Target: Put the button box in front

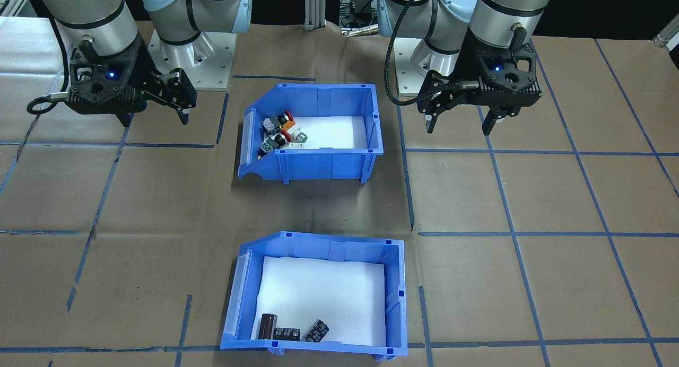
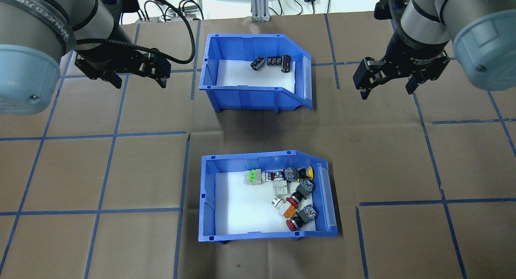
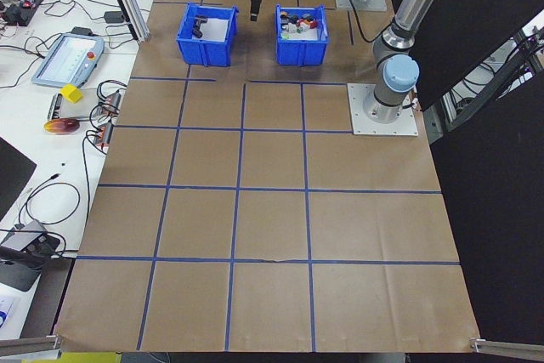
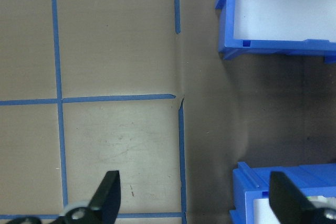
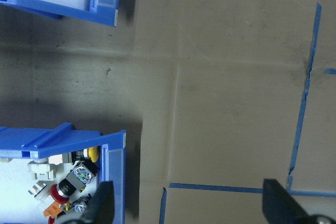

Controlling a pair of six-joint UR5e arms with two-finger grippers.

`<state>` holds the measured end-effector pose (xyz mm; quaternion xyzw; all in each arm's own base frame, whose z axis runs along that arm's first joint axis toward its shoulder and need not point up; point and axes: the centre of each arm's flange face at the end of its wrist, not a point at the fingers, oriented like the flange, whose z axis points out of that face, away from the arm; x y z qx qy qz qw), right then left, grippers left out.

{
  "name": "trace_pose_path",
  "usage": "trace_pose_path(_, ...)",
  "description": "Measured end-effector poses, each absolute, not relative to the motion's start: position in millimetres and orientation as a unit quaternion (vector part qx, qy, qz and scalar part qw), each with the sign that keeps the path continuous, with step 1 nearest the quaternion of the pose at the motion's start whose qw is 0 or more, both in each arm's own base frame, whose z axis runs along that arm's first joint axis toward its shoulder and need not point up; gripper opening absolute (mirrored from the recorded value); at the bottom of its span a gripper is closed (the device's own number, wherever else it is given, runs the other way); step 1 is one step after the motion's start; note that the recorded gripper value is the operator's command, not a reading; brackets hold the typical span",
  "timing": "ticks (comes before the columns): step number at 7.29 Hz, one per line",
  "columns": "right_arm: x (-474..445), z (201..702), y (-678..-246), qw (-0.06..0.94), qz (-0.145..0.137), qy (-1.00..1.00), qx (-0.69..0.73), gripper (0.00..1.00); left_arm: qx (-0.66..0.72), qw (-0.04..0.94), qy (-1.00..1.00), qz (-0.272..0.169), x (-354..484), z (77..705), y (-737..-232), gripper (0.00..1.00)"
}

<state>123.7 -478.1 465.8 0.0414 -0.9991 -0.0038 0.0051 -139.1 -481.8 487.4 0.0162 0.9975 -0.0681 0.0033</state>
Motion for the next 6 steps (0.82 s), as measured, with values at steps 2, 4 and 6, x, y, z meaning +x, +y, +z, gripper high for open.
trace_pose_path(2,123.7,465.0,-477.9,0.005,-0.005,-0.999,0.041,1.00,0.016,0.004,0.998,-0.065,-139.1,484.2,-480.1,0.99)
trace_pose_path(4,123.8,464.4,-477.8,0.004,-0.005,-0.999,0.042,1.00,0.017,0.003,0.998,-0.064,-139.2,482.8,-479.5,0.99)
trace_pose_path(6,123.7,464.2,-477.4,0.005,-0.005,-0.999,0.046,1.00,0.018,0.001,0.998,-0.063,-141.5,482.8,-477.9,0.99)
